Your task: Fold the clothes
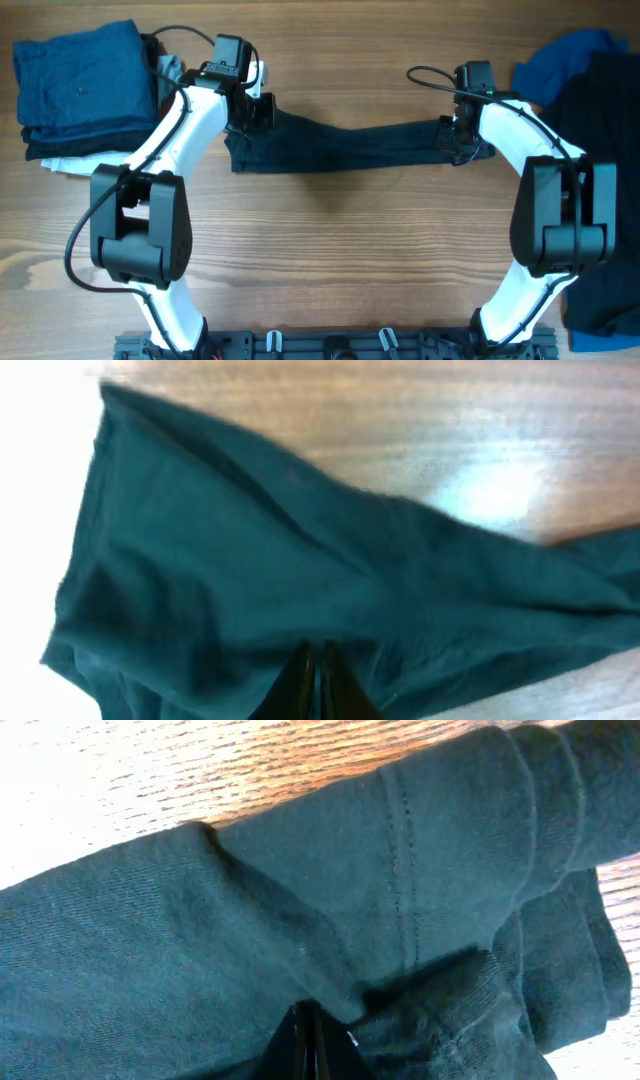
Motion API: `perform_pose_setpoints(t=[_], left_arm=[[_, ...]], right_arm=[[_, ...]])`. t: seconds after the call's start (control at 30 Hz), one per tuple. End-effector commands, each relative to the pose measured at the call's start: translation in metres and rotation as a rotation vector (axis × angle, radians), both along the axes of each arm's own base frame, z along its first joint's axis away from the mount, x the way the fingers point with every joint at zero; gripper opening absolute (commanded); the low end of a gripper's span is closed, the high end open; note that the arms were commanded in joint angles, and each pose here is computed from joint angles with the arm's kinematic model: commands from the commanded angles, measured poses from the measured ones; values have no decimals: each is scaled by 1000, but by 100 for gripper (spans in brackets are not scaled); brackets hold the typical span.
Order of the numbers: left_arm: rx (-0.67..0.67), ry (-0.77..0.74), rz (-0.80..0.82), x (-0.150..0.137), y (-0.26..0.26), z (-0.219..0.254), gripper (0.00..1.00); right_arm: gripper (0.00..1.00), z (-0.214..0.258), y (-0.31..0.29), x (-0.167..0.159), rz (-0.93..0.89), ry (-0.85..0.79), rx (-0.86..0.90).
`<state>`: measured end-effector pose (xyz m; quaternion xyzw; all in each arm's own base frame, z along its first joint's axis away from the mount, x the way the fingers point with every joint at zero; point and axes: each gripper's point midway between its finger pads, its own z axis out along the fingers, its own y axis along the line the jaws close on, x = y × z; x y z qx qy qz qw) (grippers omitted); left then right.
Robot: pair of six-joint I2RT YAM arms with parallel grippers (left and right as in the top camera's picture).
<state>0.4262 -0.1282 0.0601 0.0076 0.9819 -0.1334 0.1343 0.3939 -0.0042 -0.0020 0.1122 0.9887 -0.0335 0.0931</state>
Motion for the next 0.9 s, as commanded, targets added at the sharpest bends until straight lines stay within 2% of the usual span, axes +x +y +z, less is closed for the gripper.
perform_pose_setpoints(t=[0.0,0.07,0.13,0.17,0.27,0.3,0.33,0.43,0.6,0.7,0.73,0.83,0.87], left_arm=[[112,61,47,-13,17,-15,4],[160,31,124,-8,35,-4,4],[124,-54,199,8,44,19,4],[104,-96,204,17,44,27,13],[129,-147,123,28,46,26,54],[148,-140,87,28,47,19,57],[154,-127,90,28,50,12,56],[162,-83,104,28,59,-7,40],[137,-12,101,23,59,-35,40],[150,-18,111,24,64,-35,41],[150,-17,112,24,64,-35,36],[154,6,111,18,65,-36,4],[155,12,110,17,65,-36,4]], right_arm=[[4,-26,-6,-23,-5,89,-7],[4,-26,-6,-23,-5,89,-6],[4,-26,-4,-22,-2,86,9],[4,-27,-2,-21,-1,83,20],[4,-26,3,-18,3,72,46],[4,-26,3,-18,2,71,46],[4,-26,3,-18,2,71,46],[4,-26,3,-18,4,72,45],[4,-26,3,-18,4,72,45],[4,-26,3,-18,3,72,45],[4,-27,3,-19,3,73,45],[4,-27,3,-19,3,73,45],[4,-27,3,-19,2,73,45]])
